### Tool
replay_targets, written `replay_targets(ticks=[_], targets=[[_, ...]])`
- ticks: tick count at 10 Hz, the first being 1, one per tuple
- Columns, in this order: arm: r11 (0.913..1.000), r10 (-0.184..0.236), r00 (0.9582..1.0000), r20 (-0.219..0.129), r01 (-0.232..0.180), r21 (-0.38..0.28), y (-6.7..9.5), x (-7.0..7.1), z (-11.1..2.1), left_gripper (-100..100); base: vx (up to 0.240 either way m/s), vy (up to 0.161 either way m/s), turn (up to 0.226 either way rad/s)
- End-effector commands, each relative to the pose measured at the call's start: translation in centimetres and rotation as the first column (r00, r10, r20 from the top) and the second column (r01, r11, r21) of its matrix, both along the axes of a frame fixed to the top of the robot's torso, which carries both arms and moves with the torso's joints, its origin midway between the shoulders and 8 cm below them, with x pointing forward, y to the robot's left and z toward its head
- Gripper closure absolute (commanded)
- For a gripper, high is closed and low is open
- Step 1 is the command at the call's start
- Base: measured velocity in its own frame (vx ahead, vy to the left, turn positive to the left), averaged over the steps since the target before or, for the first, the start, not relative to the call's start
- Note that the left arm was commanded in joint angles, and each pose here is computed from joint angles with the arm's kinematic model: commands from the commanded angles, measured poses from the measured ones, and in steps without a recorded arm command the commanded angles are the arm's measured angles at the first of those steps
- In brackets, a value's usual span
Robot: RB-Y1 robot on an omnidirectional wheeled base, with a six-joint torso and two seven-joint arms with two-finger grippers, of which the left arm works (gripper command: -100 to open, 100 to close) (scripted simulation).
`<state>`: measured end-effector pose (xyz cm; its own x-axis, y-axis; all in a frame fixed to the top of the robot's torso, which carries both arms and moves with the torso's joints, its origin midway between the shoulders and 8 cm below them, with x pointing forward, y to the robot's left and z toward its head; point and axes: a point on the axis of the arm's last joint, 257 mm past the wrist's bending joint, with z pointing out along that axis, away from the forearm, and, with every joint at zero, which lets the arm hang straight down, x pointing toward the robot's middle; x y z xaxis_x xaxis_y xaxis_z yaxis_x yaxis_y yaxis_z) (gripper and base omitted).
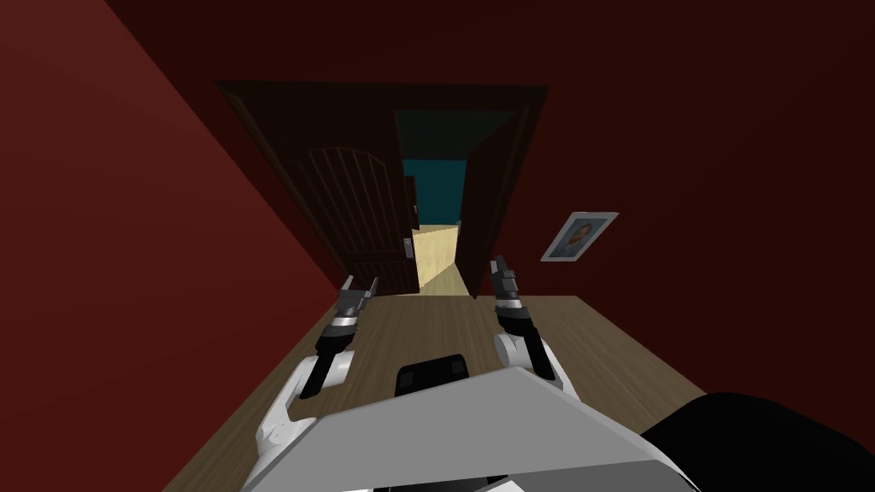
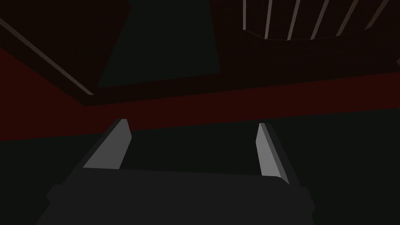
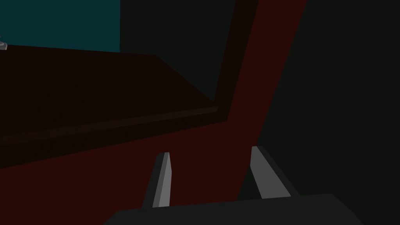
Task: Push the door open
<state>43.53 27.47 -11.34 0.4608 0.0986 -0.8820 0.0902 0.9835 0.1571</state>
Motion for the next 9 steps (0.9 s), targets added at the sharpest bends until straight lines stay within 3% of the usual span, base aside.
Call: replay_targets(ticks=[1, 3, 6, 7, 9], targets=[[0.9973, 0.029, 0.9995, -0.014, -0.028, 0.068, 0.4, 0.6, -1.1, -100, 0.095, -0.036, -0.014], [0.9917, 0.052, 0.9985, -0.02, -0.049, 0.119, 0.7, 0.9, -1.8, -100, 0.061, -0.026, -0.005], [0.9654, 0.104, 0.9939, -0.038, -0.091, 0.244, 1.6, 1.8, -3.9, -100, 0.095, -0.043, -0.014], [0.9634, 0.107, 0.9936, -0.036, -0.094, 0.251, 1.6, 1.8, -3.9, -100, 0.071, -0.031, -0.002], [0.9343, 0.142, 0.989, -0.043, -0.119, 0.336, 2.3, 2.3, -5.3, -100, 0.07, -0.029, -0.012]])
